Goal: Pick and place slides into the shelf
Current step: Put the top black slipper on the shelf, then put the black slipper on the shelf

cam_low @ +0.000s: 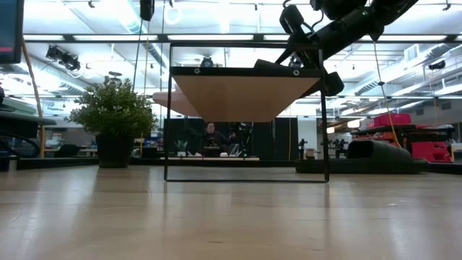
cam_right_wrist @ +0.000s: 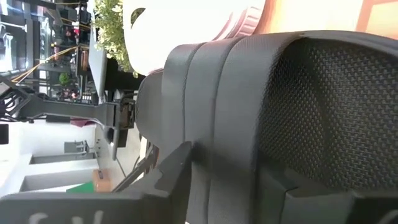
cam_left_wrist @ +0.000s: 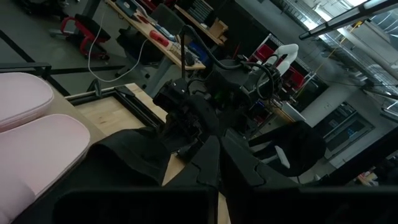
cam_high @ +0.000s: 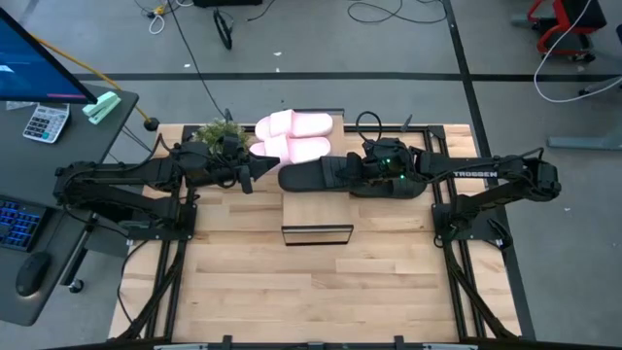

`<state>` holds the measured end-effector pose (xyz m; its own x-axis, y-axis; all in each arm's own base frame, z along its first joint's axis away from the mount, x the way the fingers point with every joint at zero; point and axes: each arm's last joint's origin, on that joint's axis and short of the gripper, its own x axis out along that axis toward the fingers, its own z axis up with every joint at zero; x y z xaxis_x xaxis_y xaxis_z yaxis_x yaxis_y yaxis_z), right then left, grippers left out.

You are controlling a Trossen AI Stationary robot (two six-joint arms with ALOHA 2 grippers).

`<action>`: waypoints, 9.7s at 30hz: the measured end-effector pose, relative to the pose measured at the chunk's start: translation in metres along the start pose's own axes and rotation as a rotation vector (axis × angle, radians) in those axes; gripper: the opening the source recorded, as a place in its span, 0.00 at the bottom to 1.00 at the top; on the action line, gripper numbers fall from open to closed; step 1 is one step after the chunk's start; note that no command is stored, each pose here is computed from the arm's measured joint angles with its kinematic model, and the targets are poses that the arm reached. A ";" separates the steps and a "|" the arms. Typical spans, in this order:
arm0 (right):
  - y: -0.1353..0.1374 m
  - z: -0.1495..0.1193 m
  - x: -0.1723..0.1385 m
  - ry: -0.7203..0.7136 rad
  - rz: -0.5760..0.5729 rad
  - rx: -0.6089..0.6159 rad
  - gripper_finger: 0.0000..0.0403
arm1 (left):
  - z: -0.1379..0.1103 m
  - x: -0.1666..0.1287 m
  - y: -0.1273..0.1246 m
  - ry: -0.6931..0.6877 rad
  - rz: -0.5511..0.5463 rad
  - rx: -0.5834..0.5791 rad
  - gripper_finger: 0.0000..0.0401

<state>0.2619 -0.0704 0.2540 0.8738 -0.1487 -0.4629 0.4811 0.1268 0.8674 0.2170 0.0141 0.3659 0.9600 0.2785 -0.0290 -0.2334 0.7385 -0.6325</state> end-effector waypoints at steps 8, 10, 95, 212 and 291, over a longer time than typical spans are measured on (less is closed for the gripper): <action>0.000 -0.001 -0.003 0.016 -0.001 0.002 0.42 | 0.000 0.000 0.000 0.000 -0.001 -0.001 0.07; 0.000 -0.001 -0.006 0.022 -0.014 0.003 0.44 | 0.000 0.000 0.000 0.002 0.001 0.000 0.07; -0.124 0.053 -0.108 0.072 -0.879 0.136 0.55 | -0.002 0.000 0.002 0.021 0.016 0.007 0.07; -0.055 0.071 -0.143 -0.461 -0.335 -0.133 0.02 | -0.001 0.000 0.003 -0.022 0.064 -0.014 0.04; 0.102 -0.084 -0.091 -0.043 0.069 -0.103 0.02 | -0.001 0.000 0.003 -0.023 0.068 0.016 0.06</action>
<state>0.2369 0.0387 0.3690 0.9022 -0.1779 -0.3930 0.4269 0.2376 0.8725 0.2163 0.0159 0.3634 0.9381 0.3422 -0.0534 -0.3004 0.7272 -0.6171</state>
